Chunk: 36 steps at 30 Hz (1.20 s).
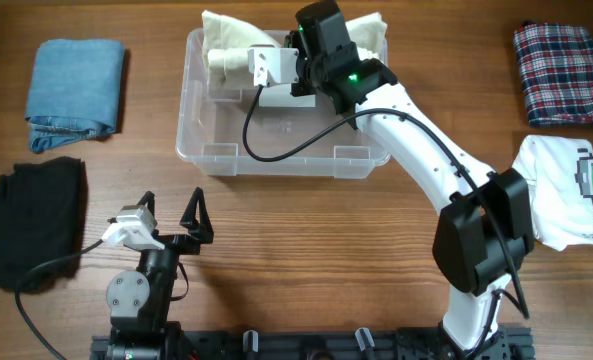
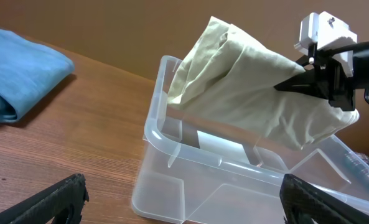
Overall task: Pack container
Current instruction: 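Lower the cream cloth into the box and open the right gripper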
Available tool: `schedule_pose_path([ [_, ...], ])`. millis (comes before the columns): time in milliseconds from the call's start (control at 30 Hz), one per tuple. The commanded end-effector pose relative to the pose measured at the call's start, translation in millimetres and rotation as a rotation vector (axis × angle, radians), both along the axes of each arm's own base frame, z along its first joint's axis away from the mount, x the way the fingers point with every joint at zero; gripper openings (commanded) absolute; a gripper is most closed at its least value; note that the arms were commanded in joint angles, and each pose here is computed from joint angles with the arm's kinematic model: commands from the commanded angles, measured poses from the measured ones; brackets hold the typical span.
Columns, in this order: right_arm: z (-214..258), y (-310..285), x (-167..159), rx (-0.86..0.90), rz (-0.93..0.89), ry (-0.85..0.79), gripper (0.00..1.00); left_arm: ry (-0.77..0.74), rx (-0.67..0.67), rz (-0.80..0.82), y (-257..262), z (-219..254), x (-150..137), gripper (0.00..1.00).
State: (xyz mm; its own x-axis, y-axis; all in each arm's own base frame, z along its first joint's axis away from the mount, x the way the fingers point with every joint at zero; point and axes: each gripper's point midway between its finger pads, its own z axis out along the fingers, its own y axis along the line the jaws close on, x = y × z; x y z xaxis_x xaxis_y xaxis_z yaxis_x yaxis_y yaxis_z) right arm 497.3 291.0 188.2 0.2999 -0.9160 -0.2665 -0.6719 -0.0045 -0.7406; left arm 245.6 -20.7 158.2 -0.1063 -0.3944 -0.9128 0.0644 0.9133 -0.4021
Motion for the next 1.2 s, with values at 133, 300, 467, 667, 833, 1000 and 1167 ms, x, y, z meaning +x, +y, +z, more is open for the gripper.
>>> schedule_pose_path([
  [133,-15,8,13,-0.017,0.012,-0.015,0.04,0.002,-0.002,0.010,2,-1,0,1.00],
  [300,-35,12,20,-0.015,0.007,-0.004,0.04,0.002,-0.002,0.010,2,-1,0,1.00],
  [467,-48,14,24,-0.007,-0.010,0.012,0.04,0.002,-0.002,0.010,2,-1,0,1.00],
  [667,-48,14,24,0.027,-0.044,0.029,0.25,0.002,-0.002,0.010,2,-1,0,1.00],
  [833,-50,14,17,0.067,-0.092,0.089,0.20,0.002,-0.002,0.010,2,-1,0,1.00],
  [1000,-48,24,-18,0.048,-0.085,0.182,0.26,0.002,-0.002,0.010,2,-1,0,1.00],
  [1167,-31,33,-51,0.073,-0.107,0.257,0.99,0.002,-0.002,0.010,2,-1,0,1.00],
])
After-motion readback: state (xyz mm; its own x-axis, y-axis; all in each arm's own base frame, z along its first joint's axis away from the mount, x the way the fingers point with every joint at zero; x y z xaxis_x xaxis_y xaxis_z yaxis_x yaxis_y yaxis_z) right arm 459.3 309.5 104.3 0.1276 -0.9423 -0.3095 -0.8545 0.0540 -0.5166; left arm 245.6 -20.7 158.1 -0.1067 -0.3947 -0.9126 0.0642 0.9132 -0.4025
